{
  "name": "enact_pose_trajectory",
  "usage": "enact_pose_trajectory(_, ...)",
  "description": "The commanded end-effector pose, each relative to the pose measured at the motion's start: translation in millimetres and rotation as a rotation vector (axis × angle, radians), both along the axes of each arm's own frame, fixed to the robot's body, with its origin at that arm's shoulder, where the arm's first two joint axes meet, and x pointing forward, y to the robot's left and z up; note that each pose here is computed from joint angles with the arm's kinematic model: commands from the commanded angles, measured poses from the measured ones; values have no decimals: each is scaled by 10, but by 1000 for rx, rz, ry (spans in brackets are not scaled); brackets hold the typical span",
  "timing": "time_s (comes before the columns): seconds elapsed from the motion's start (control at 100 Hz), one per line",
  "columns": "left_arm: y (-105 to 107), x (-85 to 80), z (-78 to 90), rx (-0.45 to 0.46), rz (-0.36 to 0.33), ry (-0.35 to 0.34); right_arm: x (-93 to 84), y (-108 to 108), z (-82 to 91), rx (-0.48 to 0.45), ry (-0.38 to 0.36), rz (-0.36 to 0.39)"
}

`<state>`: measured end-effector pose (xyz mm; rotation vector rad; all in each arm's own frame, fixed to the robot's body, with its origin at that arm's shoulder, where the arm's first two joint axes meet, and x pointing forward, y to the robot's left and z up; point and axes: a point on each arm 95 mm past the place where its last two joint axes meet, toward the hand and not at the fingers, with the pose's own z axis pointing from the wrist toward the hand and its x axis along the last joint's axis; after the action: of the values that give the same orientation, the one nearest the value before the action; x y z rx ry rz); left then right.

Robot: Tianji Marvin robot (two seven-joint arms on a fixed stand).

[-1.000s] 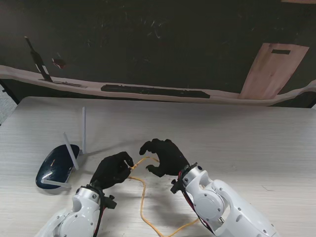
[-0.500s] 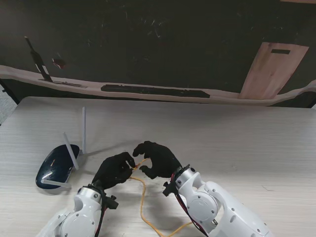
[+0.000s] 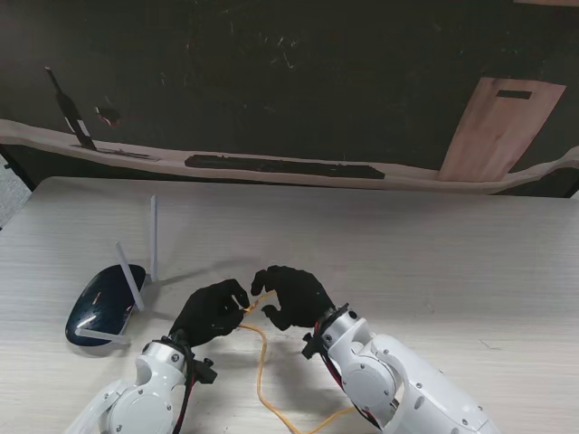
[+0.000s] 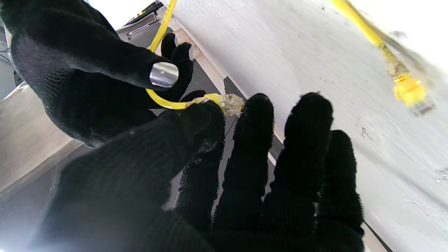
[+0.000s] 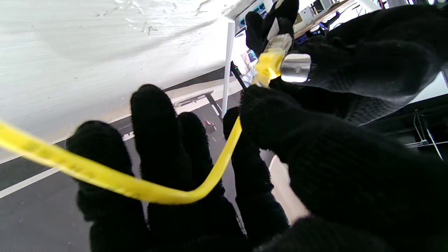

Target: Untangle the Ethernet cable and plug it into the router

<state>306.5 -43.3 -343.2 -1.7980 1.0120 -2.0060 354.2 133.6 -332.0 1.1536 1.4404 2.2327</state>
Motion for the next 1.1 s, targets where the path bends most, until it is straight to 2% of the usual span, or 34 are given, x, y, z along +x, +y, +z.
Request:
enact_pose_trajectory(0.0, -26, -16, -1, -5, -7, 13, -16, 24, -17, 5, 8, 12)
enact_pose_trajectory(0.52, -44, -21, 0, -38, 0, 26, 5, 79, -70, 28, -54, 21)
enact_pose_trajectory(1.09, -38, -20, 0, -56, -9, 33, 19, 116, -115, 26, -60, 11)
